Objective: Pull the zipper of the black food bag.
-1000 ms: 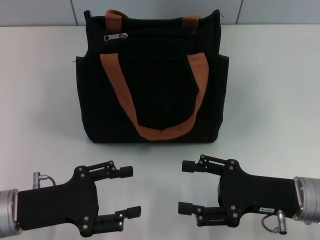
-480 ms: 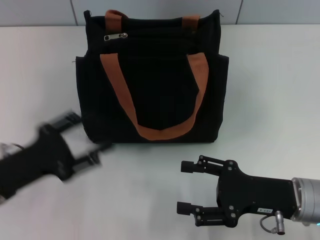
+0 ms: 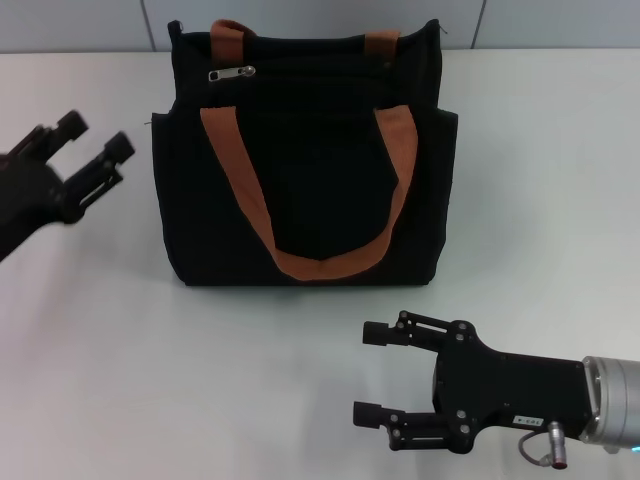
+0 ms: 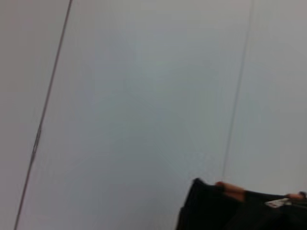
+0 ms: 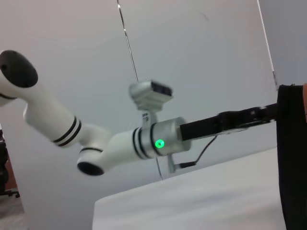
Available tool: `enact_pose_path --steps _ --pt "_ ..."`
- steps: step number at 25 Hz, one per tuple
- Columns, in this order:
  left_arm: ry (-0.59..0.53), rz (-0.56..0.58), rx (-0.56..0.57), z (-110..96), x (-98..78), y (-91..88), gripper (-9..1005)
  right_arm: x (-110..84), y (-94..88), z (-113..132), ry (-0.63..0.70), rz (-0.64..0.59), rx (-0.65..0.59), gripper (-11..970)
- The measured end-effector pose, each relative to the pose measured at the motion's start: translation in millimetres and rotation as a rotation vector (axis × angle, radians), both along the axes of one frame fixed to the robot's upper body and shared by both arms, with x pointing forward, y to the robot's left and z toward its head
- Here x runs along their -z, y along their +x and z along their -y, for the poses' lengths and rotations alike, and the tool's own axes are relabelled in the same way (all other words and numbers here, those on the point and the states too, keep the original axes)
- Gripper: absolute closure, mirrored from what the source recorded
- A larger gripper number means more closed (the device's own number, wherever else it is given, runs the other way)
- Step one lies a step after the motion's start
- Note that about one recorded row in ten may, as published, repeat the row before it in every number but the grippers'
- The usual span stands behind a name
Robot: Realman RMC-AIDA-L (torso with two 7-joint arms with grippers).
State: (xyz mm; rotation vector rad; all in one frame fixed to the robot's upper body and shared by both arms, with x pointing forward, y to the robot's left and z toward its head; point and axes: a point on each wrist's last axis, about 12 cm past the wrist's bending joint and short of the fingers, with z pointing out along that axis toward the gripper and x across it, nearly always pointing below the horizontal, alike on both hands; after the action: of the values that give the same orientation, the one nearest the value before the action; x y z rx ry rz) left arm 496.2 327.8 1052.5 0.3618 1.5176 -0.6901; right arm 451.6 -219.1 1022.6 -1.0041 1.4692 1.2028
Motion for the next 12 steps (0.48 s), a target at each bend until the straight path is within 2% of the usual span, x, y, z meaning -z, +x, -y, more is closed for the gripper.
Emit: enact_pose_path --steps 2,5,7,12 --pt "0.031 -0.003 0.0 4.9 -3.0 15.4 306 1.4 0.4 -0.6 -0.009 -0.004 0.005 160" --pt "0.031 -0.003 0.0 4.9 -3.0 15.4 310 3.2 0.3 -1.4 -0.017 -0.011 0.012 162" --pt "0.084 0.007 0.041 10.7 -9.3 28.9 312 6.2 0.5 -2.6 -0.032 -0.022 0.024 164" --pt "0.12 0.02 0.105 21.8 -14.9 38.6 319 7.7 -0.3 -2.4 -0.036 -0.027 0.032 168"
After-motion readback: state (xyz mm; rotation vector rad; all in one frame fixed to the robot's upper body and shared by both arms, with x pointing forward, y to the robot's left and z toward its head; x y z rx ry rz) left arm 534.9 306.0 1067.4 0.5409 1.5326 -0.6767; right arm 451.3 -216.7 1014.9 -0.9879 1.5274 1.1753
